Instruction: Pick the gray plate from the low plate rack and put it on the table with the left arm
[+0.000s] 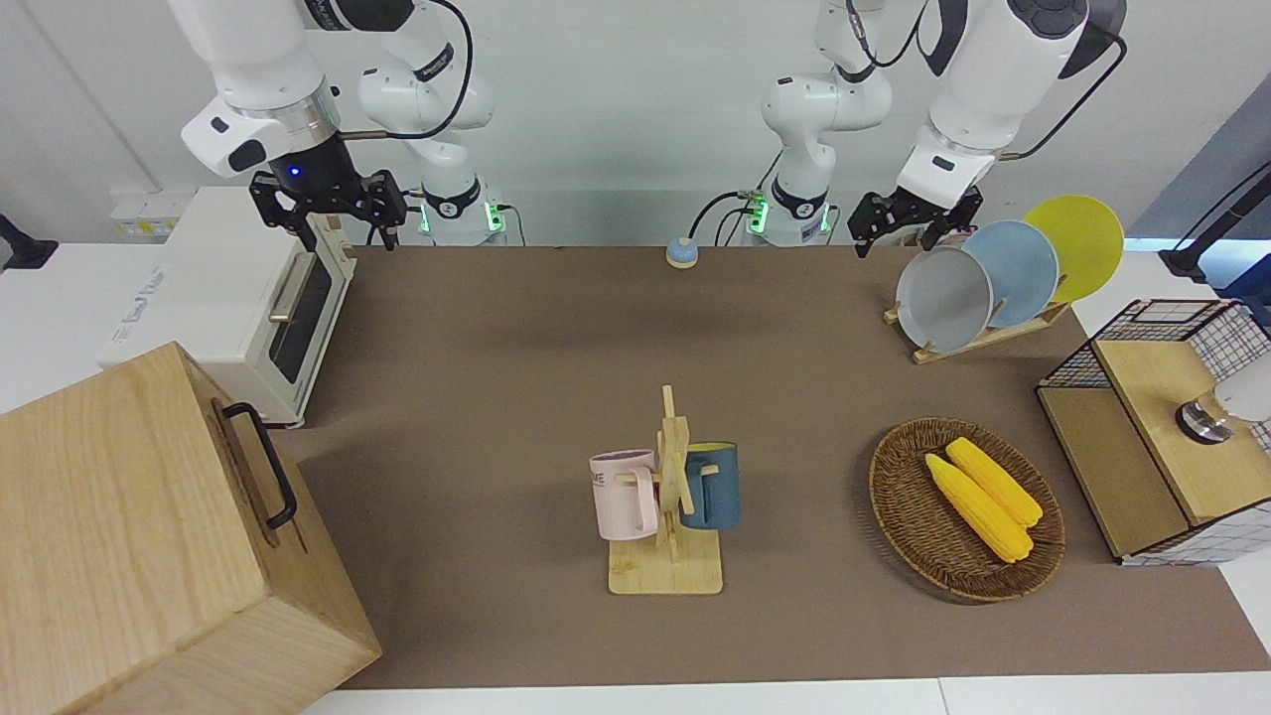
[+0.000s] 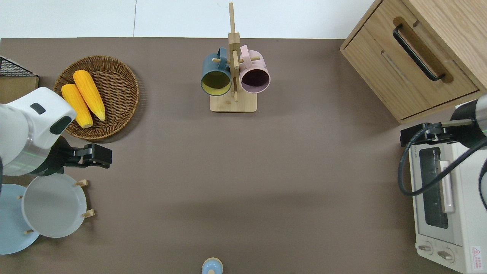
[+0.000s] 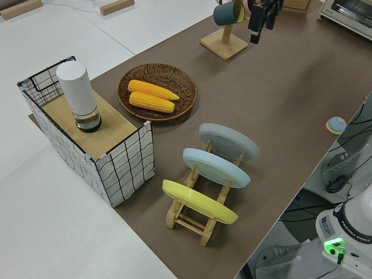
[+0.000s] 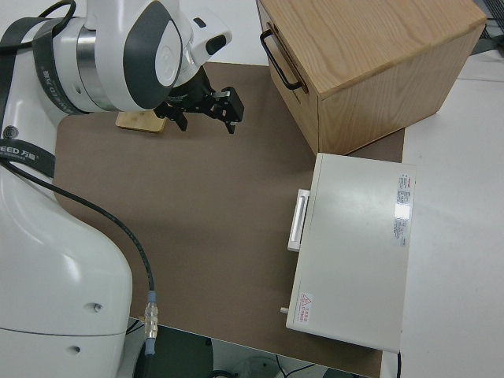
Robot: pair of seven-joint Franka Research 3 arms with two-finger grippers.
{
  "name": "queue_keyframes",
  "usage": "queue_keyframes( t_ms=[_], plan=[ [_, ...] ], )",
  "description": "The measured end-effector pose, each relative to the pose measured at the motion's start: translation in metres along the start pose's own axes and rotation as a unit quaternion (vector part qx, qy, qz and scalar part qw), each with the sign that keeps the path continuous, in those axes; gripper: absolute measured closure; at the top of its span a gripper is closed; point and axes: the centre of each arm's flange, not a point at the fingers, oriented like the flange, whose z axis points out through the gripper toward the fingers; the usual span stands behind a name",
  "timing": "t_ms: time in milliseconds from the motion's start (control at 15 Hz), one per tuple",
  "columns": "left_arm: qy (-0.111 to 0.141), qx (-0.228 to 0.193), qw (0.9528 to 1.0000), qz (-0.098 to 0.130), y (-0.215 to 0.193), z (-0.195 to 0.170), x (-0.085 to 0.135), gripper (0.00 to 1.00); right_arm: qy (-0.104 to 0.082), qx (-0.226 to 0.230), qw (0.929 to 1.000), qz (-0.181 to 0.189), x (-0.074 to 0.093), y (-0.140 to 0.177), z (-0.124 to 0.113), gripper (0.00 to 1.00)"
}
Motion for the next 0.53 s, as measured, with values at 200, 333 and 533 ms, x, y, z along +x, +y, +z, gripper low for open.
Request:
queue_keyframes(
  t_ms=[200,333,533],
  plan=[
    [0.000,0.000,1.0000,0.003,0.0031,0.0000,-0.0007,0.00,0.000,0.000,1.0000,0.000,0.0000,0.0000,0.0000,0.01],
    [0.000,0.001,1.0000,0.005,0.0044,0.0001,-0.0010,0.00,0.000,0.000,1.0000,0.000,0.0000,0.0000,0.0000,0.01],
    [-0.004,0.001,0.9998,0.017,-0.0017,0.0035,-0.0013,0.00,0.000,0.000,1.0000,0.000,0.0000,0.0000,0.0000,0.01]
  ],
)
